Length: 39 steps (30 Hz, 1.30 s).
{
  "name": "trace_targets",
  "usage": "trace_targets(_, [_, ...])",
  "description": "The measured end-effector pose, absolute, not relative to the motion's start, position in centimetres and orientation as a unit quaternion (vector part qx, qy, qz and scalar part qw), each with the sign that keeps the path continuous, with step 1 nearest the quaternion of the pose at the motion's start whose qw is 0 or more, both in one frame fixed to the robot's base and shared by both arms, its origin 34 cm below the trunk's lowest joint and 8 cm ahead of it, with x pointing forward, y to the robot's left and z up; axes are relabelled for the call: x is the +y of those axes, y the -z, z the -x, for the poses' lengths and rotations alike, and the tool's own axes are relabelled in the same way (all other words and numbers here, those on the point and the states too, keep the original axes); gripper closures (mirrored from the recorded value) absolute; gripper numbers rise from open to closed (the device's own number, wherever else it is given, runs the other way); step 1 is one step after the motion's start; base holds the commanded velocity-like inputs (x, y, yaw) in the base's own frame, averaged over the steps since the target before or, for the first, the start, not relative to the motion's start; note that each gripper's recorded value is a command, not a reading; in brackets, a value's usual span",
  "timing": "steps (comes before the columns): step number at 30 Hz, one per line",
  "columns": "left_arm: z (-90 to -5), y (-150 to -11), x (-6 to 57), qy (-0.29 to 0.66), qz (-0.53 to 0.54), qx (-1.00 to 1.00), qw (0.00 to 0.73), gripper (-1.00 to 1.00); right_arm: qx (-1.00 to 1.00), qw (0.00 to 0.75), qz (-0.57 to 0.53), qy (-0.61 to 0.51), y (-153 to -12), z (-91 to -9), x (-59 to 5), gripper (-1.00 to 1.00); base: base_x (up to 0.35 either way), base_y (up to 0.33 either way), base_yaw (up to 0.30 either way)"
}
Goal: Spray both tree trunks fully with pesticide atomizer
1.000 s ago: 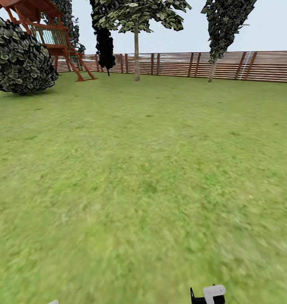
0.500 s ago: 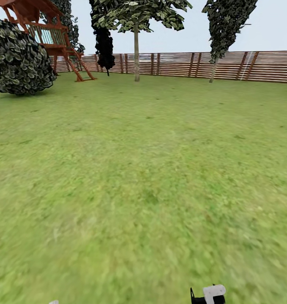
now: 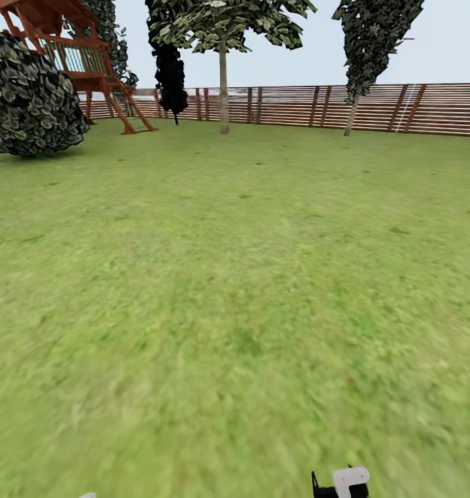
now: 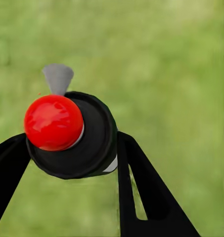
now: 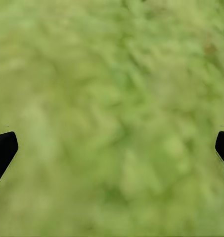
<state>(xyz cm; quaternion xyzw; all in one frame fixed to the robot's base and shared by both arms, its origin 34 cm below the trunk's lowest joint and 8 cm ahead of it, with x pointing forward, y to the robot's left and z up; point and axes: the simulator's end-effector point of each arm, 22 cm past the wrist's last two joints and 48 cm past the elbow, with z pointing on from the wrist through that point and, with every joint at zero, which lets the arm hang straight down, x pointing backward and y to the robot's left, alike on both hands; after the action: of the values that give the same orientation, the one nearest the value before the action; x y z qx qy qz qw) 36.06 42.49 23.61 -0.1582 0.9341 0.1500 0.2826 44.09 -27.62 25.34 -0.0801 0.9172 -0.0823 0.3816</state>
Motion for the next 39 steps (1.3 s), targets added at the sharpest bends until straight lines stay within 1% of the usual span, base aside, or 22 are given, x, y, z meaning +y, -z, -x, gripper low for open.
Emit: trace_targets(39, [-36.01, -23.61, 42.50, -0.150, 0.158, 0.934, 0.282, 1.00, 0.917, 0.382, 0.080, 0.082, -25.35, -44.09, -27.63, -1.00, 0.339, 0.000, 0.000])
